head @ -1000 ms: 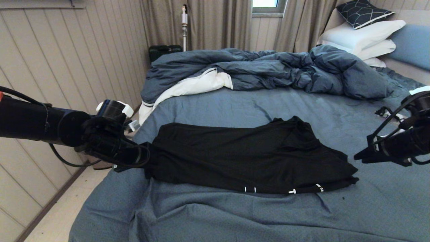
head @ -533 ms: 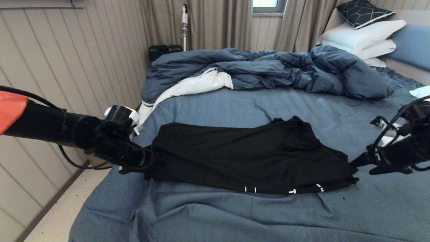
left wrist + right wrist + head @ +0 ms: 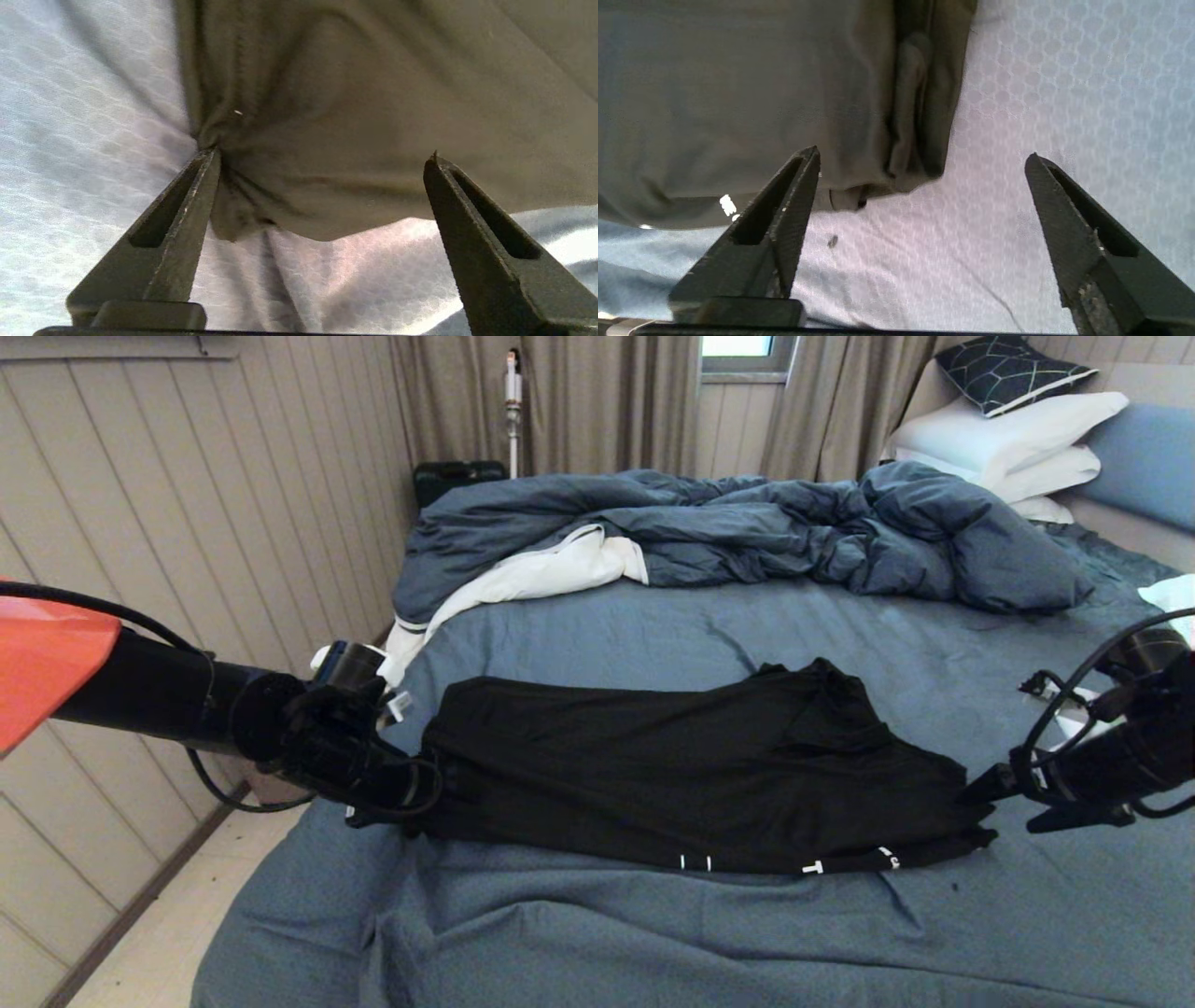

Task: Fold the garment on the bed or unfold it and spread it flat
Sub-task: Fold the black T-shirt

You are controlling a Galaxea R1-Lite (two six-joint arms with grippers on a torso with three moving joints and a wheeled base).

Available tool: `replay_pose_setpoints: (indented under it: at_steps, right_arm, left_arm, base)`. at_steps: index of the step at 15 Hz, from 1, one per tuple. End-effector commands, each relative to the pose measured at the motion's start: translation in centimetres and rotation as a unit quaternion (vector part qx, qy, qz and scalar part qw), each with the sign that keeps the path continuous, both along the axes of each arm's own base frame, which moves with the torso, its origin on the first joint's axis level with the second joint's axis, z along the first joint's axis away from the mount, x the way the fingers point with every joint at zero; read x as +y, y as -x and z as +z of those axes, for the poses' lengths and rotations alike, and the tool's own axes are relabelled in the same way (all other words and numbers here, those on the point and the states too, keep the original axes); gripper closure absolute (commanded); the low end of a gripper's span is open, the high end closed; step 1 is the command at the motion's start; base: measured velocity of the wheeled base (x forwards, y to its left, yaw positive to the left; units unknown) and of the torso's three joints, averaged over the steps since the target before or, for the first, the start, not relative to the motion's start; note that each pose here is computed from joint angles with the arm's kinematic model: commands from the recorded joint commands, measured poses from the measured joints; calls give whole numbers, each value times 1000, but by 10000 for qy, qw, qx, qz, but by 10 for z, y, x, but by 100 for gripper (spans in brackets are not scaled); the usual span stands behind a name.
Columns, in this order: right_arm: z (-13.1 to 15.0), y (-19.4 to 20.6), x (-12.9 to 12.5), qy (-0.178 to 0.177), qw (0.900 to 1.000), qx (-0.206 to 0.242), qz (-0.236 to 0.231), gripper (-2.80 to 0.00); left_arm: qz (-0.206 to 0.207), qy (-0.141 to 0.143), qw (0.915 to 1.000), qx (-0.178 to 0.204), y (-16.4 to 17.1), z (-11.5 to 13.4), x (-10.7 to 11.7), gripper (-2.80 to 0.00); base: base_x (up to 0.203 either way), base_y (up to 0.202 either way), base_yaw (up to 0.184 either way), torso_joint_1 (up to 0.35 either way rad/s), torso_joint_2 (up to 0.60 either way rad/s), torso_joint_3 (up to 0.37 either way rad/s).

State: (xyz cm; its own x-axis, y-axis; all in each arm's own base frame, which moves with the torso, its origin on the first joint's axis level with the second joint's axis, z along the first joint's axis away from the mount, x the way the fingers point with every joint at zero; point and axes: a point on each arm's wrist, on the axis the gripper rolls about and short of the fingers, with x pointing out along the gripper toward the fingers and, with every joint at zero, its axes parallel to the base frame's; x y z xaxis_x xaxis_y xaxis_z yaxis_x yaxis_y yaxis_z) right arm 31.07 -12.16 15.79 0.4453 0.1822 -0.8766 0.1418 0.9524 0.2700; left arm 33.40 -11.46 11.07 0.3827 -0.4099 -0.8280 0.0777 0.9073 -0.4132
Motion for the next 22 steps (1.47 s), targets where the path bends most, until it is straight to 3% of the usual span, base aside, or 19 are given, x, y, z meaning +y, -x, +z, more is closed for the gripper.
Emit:
replay_pose_setpoints:
  at_steps: [1,9,19,20,22]
  right_arm:
    - [-7,-4,-2,-48,9999,107,13,-280]
    - [-25,-17,1,-174,9996,225,19,-280]
    - [-31,-33,33,-388,9991,-6,-154,-280]
    - [-31,-33,32,-385,9991,-16,-161,0]
    - [-29,-33,32,-363,9992,-45,-158,0]
  left_arm:
    - [-42,4,10000,55,1,-2,-4,-280]
    - [21,44,10000,70,-6,-9,-7,-280]
    - [85,128,9999,-36,-8,-9,-7,-280]
    - [85,128,9999,-36,-8,-9,-7,-280]
    - [85,123,9999,-22,-7,-10,-7,-280]
  base:
    - [0,0,0,0,0,0]
    - [0,0,0,0,0,0]
    - [0,0,0,0,0,0]
    - [0,0,0,0,0,0]
    - [0,0,0,0,0,0]
